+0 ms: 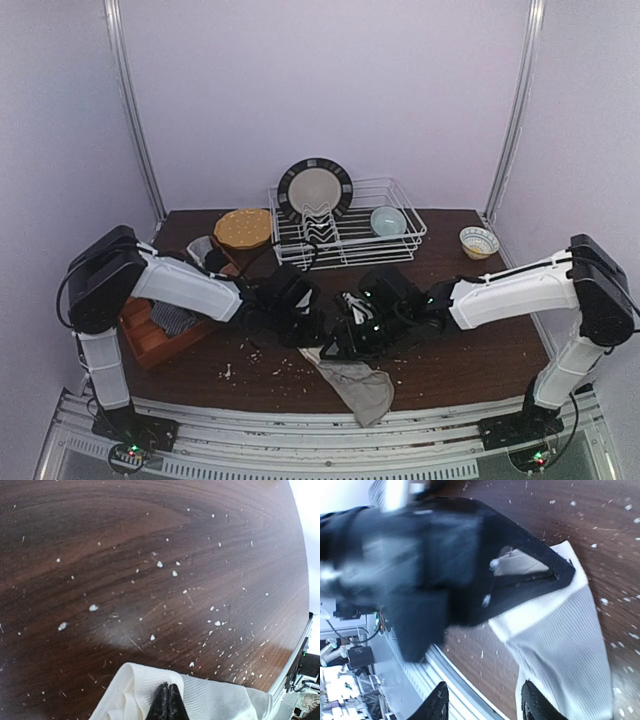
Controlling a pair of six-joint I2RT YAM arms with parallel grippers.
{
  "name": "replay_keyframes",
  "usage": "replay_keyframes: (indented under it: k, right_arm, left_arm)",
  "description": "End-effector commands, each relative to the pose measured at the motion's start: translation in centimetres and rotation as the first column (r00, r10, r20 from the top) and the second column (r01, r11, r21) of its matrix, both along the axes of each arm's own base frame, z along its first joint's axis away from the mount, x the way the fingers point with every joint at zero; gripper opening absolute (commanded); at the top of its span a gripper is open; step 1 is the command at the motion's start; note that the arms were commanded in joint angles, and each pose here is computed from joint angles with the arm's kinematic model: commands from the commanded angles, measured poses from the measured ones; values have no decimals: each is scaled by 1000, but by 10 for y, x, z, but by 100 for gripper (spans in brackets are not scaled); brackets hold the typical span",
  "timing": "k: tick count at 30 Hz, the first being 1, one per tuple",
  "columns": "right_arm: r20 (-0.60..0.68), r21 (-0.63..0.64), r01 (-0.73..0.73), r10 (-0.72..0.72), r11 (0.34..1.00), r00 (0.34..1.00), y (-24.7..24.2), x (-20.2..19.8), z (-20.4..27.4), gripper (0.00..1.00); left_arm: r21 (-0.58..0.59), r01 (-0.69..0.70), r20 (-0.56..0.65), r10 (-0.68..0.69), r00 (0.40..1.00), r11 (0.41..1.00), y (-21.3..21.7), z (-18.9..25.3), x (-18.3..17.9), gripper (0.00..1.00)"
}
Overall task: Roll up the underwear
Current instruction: Fold the underwear at the center of the board, then rotate the underwear at the center of the board.
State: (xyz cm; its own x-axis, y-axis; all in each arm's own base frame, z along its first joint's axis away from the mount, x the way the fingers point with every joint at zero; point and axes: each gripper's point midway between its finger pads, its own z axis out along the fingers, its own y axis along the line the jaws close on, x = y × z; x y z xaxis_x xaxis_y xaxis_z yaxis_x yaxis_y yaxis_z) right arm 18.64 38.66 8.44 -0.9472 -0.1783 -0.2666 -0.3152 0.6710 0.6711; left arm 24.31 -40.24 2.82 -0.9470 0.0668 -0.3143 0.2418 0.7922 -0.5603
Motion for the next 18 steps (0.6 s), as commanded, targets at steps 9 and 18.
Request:
replay_keyframes:
  k: [9,18]
  right_arm:
    - [119,-377,-16,65,926,991,-64,16,-17,21]
    - [80,-453,-78,127,888,989,-73,0,-42,41]
  left_arm:
    - [134,-17,-59,25,998,991,37,-51,-15,0]
    - [153,-21,-80,34,996,988,41,-64,-18,0]
